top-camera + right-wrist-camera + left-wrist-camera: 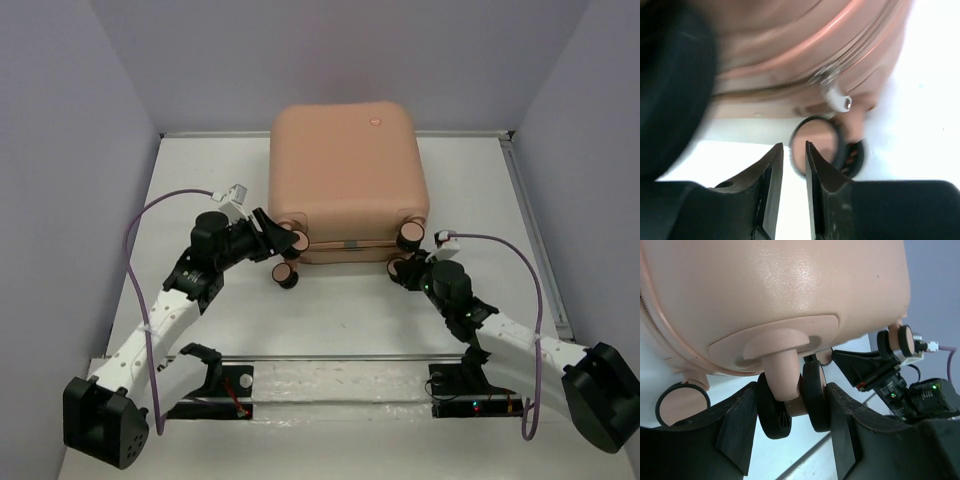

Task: Pack the luggage

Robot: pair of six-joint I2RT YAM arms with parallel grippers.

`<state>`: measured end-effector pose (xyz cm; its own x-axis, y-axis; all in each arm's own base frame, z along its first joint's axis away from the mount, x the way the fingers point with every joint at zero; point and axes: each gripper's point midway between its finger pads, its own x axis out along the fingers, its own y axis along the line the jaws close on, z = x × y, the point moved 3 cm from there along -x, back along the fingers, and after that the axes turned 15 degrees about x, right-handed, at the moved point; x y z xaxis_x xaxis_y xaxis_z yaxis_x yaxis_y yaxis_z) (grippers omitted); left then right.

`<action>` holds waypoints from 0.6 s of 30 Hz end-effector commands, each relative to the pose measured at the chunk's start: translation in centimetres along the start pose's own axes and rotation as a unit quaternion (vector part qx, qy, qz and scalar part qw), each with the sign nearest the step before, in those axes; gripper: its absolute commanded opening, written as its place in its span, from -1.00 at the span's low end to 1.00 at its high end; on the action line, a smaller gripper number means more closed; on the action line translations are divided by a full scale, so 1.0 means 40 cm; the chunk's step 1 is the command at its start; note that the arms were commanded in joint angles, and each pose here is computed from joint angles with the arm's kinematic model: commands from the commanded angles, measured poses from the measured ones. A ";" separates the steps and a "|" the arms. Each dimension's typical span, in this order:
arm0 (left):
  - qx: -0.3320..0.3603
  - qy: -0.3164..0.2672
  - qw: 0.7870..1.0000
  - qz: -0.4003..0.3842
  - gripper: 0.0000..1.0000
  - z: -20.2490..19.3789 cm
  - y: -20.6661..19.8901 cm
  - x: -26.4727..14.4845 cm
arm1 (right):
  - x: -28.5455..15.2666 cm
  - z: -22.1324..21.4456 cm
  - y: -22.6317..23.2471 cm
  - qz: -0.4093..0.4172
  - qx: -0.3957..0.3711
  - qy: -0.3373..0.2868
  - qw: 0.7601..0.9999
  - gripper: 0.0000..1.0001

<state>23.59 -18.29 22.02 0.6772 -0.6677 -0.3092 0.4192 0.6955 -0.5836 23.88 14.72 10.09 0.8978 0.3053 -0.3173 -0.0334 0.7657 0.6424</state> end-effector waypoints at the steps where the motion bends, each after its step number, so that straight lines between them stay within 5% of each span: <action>1: 0.090 -0.094 0.988 -0.080 -0.88 0.113 -0.073 -0.070 | 0.023 0.067 0.047 0.059 -0.029 -0.029 0.997 -0.24; 10: 0.089 -0.097 0.987 -0.091 -0.88 0.106 -0.067 -0.093 | 0.023 0.126 0.032 0.072 -0.022 -0.073 0.994 0.03; 18: 0.087 -0.093 0.986 -0.111 -0.89 0.092 -0.070 -0.090 | 0.039 0.111 0.060 0.101 -0.061 -0.039 0.992 0.04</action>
<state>23.80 -15.39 21.74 0.7230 -0.6325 -0.2780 0.4121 0.7178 -0.5612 25.81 13.46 10.38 0.8908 0.3631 -0.2731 -0.1324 0.7825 0.6085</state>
